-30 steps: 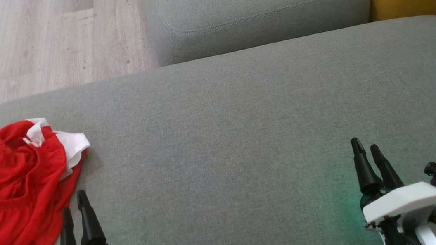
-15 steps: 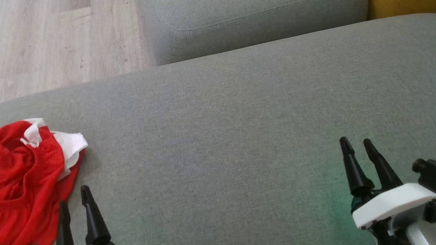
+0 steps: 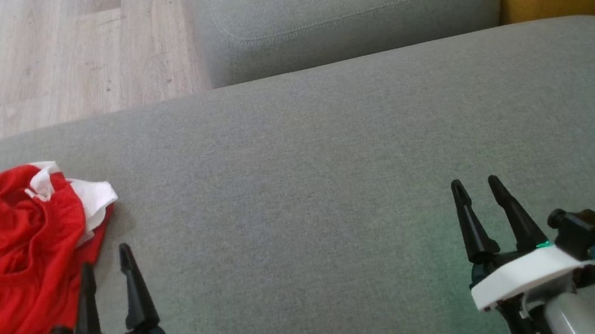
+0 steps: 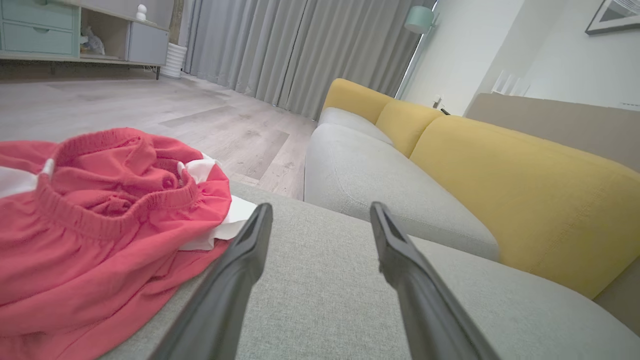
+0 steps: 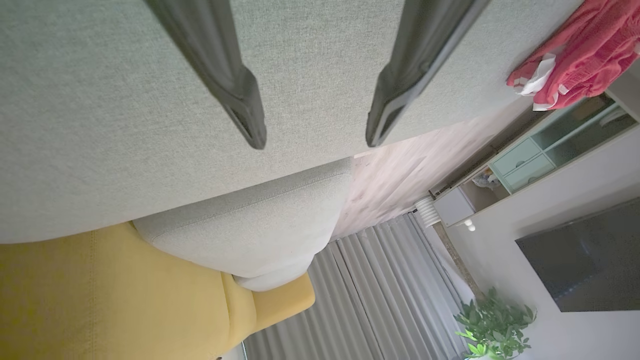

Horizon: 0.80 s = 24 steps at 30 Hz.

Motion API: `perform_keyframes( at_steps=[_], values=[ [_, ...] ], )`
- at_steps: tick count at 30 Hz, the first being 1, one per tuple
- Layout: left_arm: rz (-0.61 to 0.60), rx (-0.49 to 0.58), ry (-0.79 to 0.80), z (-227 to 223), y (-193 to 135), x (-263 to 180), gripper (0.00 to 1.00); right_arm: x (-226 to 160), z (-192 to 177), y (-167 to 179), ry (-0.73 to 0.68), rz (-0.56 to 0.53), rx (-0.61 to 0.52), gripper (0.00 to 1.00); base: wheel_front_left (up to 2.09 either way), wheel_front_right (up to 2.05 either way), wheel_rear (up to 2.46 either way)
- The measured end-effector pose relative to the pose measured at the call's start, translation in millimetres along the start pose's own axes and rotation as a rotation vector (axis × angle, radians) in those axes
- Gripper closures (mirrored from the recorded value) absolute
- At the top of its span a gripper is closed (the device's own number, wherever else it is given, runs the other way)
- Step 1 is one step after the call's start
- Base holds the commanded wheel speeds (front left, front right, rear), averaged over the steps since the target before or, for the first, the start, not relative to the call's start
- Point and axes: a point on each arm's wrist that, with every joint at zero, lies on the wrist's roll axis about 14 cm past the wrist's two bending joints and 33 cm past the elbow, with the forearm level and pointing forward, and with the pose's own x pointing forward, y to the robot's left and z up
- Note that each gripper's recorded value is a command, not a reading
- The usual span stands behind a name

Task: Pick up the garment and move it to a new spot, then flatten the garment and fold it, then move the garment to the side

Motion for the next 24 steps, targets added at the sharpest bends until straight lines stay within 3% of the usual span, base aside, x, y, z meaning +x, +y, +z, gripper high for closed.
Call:
perform_keyframes(
  at_steps=[24],
  values=[
    [-0.05, 0.282, 0.009, -13, -5, -3, 0.0, 2, 5, 10, -0.034, 0.065, -0.297, 0.0, 0.0, 0.0, 0.0]
  ],
)
